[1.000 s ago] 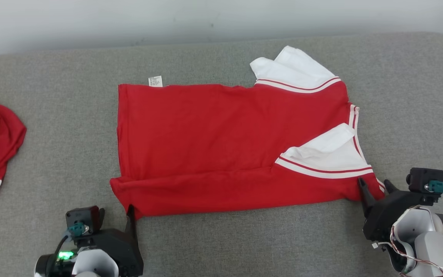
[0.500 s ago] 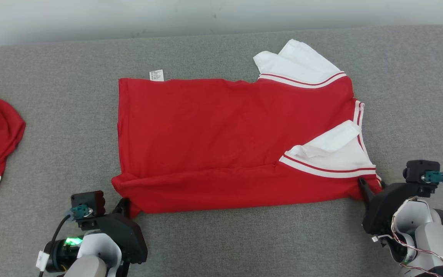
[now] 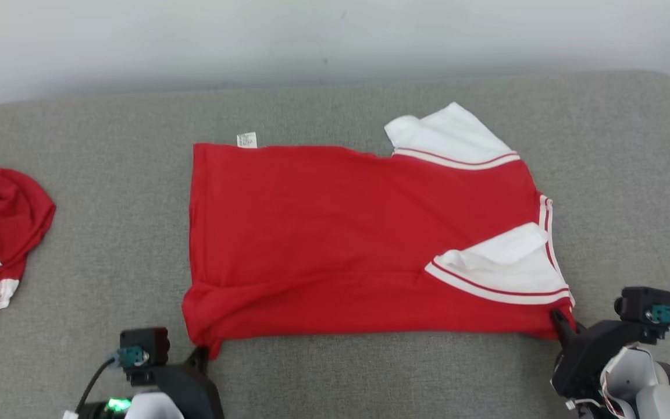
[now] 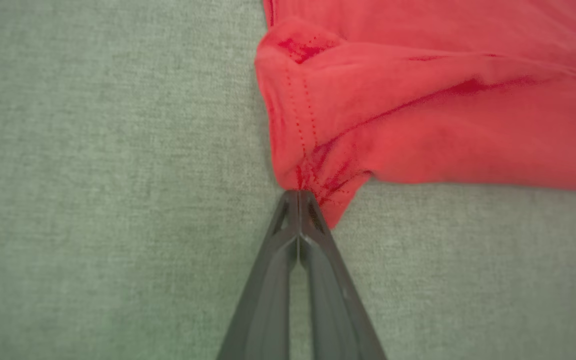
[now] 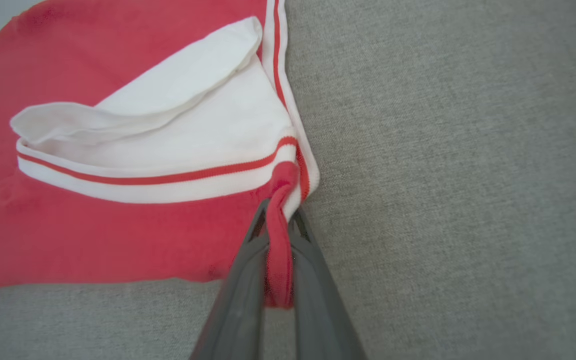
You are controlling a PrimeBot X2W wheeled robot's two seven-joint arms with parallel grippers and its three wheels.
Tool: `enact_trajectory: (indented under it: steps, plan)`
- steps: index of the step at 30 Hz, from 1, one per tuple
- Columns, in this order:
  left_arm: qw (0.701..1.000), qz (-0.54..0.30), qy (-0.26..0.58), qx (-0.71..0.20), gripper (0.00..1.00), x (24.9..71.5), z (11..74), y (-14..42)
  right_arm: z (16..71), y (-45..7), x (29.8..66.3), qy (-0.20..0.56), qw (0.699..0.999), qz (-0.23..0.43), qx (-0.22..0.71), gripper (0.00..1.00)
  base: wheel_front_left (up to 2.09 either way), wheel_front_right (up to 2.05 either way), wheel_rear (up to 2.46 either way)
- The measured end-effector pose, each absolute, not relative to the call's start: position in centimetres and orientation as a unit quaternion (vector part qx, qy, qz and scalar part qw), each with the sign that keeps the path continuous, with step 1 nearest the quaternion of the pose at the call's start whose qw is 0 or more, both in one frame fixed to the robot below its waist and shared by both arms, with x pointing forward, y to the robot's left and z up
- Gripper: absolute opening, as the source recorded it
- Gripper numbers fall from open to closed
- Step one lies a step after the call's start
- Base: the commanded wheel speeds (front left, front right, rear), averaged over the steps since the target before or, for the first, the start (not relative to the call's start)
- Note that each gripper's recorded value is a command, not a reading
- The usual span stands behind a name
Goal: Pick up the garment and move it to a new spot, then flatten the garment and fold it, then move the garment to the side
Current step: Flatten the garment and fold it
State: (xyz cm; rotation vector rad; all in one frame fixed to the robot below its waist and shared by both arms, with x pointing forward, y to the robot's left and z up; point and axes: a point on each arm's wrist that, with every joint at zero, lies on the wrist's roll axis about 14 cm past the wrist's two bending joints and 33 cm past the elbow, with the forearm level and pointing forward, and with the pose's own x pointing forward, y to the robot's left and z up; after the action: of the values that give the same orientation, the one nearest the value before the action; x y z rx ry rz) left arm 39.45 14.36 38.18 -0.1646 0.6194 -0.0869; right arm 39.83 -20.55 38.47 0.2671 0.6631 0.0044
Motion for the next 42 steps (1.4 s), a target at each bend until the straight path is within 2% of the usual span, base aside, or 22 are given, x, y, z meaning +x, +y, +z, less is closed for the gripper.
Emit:
enact_trajectory:
  steps: [15,18,19,20,21,22,34,42]
  plan:
    - [0.926,-0.038,0.360,-0.110,0.00,32.1,38.7,13.5,40.0,-21.6,34.6,0.304,0.941,-0.026,0.149,0.00,0.00,0.00,0.00]
    - [0.935,-0.039,0.336,-0.111,0.00,32.5,39.8,13.6,40.1,-21.9,34.5,0.301,0.942,-0.030,0.144,0.00,0.00,0.00,0.00]
    - [0.940,-0.039,0.323,-0.107,0.04,32.8,40.2,13.7,40.2,-21.9,34.6,0.298,0.943,-0.031,0.145,0.00,0.00,0.00,0.00]
    - [0.944,-0.040,0.312,-0.103,1.00,33.1,40.6,13.8,40.1,-21.8,34.6,0.298,0.943,-0.030,0.145,0.56,0.00,0.00,0.00]
    - [0.944,-0.040,0.312,-0.103,1.00,33.1,40.6,13.8,40.1,-21.8,34.6,0.298,0.943,-0.030,0.145,0.56,0.00,0.00,0.00]
    - [0.947,-0.041,0.303,-0.101,1.00,33.4,40.9,13.8,40.1,-21.7,34.7,0.297,0.943,-0.029,0.145,1.00,0.00,0.00,0.00]
    - [0.971,-0.028,0.218,-0.093,1.00,35.8,43.4,15.0,42.5,-22.6,36.5,0.242,0.959,-0.040,0.138,1.00,0.00,0.00,0.00]
    - [0.977,-0.031,0.197,-0.081,1.00,41.0,45.8,16.1,46.2,-22.9,41.7,0.229,0.969,-0.012,0.095,1.00,0.00,0.00,0.00]
